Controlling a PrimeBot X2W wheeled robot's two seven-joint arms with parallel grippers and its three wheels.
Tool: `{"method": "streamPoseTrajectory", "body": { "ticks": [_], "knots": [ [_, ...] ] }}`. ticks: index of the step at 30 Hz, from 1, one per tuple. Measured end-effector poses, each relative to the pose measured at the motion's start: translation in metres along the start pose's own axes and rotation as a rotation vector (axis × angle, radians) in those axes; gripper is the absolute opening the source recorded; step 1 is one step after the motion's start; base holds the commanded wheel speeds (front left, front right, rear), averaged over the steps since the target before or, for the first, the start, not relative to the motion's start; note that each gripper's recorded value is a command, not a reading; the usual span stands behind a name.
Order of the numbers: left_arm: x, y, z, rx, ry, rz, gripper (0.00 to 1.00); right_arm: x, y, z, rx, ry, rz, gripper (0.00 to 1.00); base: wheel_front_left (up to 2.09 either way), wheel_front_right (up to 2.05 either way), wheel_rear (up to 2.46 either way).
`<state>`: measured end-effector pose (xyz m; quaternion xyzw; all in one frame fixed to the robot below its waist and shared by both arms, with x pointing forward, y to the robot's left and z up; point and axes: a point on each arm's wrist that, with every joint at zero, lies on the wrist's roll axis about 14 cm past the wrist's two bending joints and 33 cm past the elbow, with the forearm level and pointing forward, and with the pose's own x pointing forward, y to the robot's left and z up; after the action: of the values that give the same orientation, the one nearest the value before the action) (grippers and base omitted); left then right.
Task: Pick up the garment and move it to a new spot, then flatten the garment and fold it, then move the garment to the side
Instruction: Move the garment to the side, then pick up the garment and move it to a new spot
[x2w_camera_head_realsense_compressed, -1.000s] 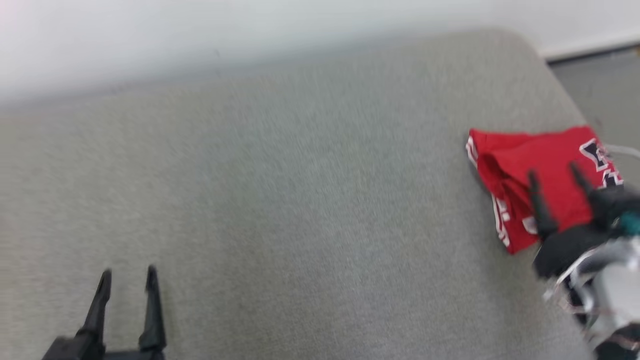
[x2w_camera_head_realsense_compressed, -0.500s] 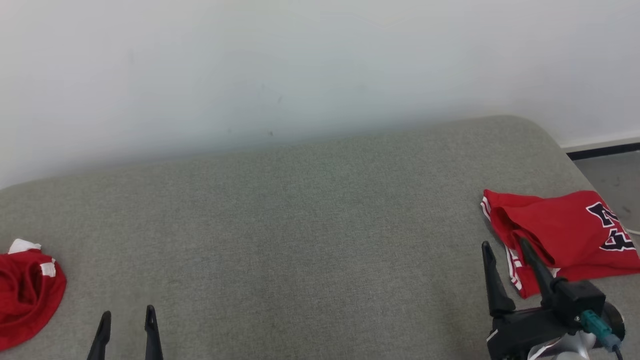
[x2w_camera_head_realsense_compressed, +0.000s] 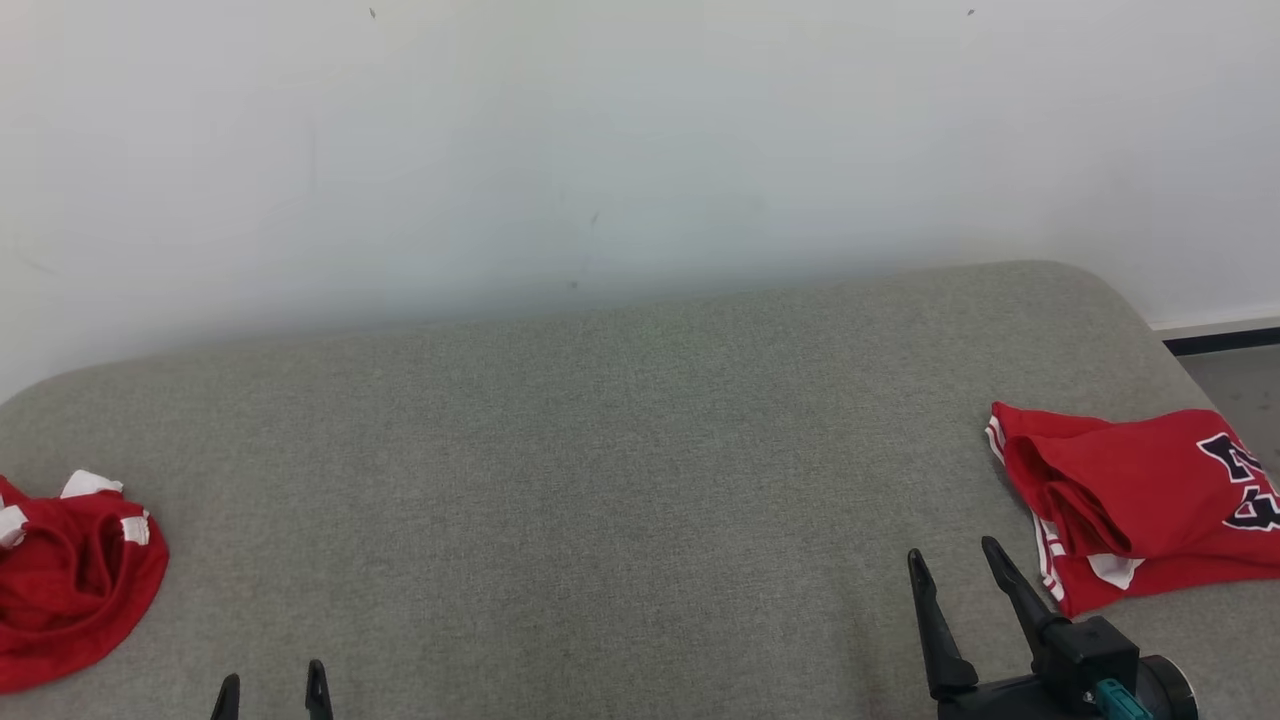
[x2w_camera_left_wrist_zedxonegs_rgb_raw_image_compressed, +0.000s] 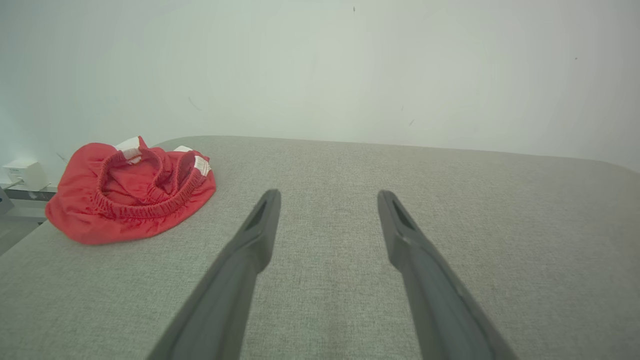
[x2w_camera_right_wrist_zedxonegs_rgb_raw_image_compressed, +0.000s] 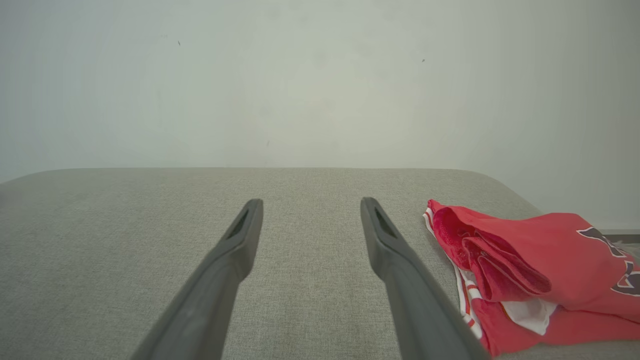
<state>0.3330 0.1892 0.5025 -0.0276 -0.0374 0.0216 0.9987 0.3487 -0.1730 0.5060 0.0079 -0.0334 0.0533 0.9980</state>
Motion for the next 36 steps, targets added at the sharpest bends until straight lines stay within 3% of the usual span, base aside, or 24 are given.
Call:
{"method": "streamPoseTrajectory", "body": {
  "ticks": [20, 27, 36],
  "knots": [
    [-0.008, 0.012, -0.001, -0.024, 0.002, 0.057, 1.0, 0.006, 0.008, -0.009, -0.018, 0.041, 0.019, 1.0, 0.0, 0.0, 0.0],
    [-0.026, 0.037, 0.002, -0.016, -0.009, 0.143, 1.0, 0.021, 0.028, -0.008, -0.014, 0.041, 0.082, 1.0, 0.0, 0.0, 0.0],
    [-0.066, 0.092, 0.004, 0.019, -0.015, 0.311, 1.0, 0.043, 0.087, -0.013, -0.019, 0.055, 0.254, 1.0, 0.0, 0.0, 0.0]
  ]
}}
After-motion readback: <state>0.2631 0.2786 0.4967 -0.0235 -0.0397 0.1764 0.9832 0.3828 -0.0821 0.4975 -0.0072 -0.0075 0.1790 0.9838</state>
